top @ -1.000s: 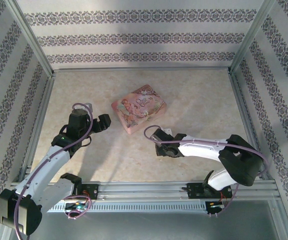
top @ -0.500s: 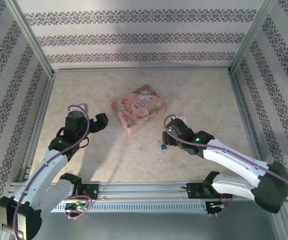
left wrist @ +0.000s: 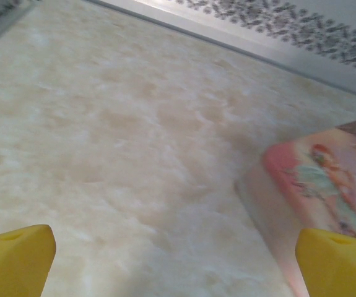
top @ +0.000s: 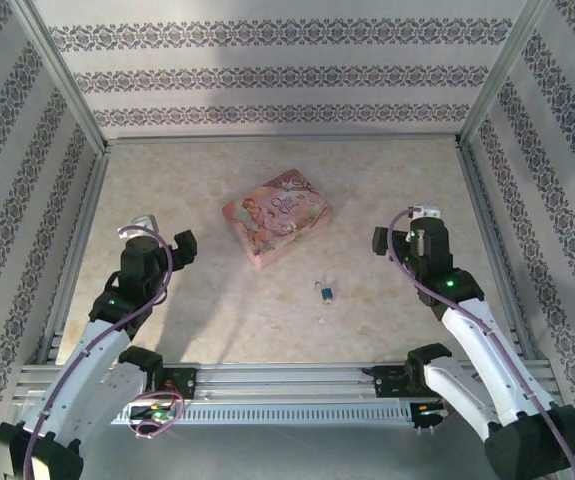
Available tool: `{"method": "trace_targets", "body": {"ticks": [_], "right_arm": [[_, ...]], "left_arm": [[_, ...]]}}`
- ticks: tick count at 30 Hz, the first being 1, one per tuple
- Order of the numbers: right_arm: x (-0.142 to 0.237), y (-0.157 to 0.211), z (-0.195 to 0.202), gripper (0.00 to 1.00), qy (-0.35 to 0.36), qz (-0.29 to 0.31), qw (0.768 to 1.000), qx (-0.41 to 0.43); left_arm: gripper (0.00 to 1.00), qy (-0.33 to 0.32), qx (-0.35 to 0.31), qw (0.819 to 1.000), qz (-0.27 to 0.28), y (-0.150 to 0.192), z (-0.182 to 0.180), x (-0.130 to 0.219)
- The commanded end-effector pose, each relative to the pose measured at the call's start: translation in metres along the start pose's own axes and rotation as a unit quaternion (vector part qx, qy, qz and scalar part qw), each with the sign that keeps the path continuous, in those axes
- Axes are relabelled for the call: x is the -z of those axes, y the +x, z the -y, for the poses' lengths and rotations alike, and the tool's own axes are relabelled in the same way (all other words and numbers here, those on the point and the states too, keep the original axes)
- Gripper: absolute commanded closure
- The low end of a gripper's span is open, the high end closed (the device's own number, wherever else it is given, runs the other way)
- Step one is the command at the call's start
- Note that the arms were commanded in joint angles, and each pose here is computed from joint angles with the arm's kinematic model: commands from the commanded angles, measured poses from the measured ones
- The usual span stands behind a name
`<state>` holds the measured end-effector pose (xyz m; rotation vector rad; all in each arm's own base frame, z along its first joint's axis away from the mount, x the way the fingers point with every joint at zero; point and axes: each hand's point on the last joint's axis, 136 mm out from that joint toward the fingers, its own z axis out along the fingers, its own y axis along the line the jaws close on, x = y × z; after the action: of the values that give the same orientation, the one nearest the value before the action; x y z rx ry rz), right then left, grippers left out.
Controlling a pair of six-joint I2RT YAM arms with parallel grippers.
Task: Unlock a padlock with a key
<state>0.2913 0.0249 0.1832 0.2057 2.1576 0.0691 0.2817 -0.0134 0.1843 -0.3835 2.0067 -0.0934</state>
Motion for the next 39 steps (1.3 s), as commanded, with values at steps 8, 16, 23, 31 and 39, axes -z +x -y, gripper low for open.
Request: {"method": "trace_targets", "body": {"ticks": [8, 16, 23, 31, 39], "right_arm": [[-0.038, 0.007, 0.037, 0.02, 0.009, 0.091, 0.996, -0.015], [-0.066, 0.037, 0.060, 0.01, 0.042, 0.075, 0.996, -0.020], [-0.074, 0.016, 0.052, 0.02, 0.020, 0.129, 0.991, 0.016], [-0.088, -0.005, 0.034, 0.02, -0.025, 0.188, 0.981, 0.046], [-0.114, 0.007, 0.022, 0.02, -0.068, 0.195, 0.977, 0.052]], "left_arm": [[0.01, -0.091, -0.082, 0.989, 0.087, -0.016, -0.036, -0.014], [0.01, -0.102, -0.103, 0.984, 0.107, -0.001, -0.042, -0.039], [0.01, -0.099, -0.108, 0.986, 0.080, 0.020, -0.045, -0.058], [0.01, -0.084, -0.118, 0.987, 0.074, 0.022, -0.044, -0.074], [0.01, -0.061, -0.119, 0.988, 0.081, 0.013, -0.043, -0.093]]}}
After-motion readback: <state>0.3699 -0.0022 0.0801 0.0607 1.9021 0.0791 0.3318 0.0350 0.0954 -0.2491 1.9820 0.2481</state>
